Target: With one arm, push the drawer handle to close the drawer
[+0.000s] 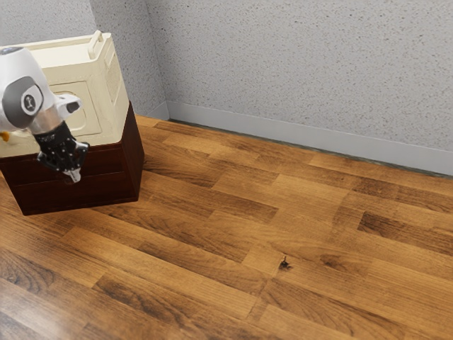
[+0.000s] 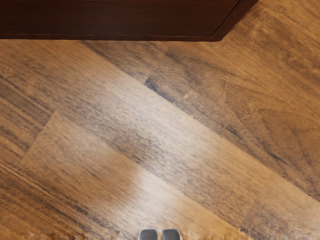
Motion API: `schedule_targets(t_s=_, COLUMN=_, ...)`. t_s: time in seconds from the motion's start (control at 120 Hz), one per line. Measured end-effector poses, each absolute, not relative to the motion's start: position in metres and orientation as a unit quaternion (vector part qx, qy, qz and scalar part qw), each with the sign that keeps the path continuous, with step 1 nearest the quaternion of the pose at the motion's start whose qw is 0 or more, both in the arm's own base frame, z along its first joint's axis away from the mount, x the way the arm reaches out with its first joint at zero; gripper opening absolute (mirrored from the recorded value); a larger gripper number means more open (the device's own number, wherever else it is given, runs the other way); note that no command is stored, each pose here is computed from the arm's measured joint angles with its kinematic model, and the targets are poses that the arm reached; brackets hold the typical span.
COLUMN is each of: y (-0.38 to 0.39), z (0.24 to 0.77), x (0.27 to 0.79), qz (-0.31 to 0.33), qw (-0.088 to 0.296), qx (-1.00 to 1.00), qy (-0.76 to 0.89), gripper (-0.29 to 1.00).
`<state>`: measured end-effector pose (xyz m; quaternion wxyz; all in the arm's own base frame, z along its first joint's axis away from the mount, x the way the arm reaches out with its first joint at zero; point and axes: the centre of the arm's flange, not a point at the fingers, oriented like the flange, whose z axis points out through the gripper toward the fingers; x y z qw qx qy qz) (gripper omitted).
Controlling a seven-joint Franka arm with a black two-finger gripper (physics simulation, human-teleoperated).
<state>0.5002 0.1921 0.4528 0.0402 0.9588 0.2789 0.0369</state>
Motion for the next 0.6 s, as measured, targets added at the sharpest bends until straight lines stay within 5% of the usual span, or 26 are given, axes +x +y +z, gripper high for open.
schedule_targets(t_s=0.117, y=0.091, z=0.489, x=0.527, qz=-0.002, qw=0.047, qx=0.984, qy=0.175, gripper=-0.08)
schedule_targets(t_s=0.283, y=0.027, z=0.526, x=0.558, qz=-0.002, qw=-0.001, qx=0.997, qy=0.080, gripper=-0.07)
schedule_targets(t_s=0.6, y=0.007, z=0.572, x=0.572, qz=0.029, qw=-0.030, qx=0.999, qy=0.023, gripper=0.50)
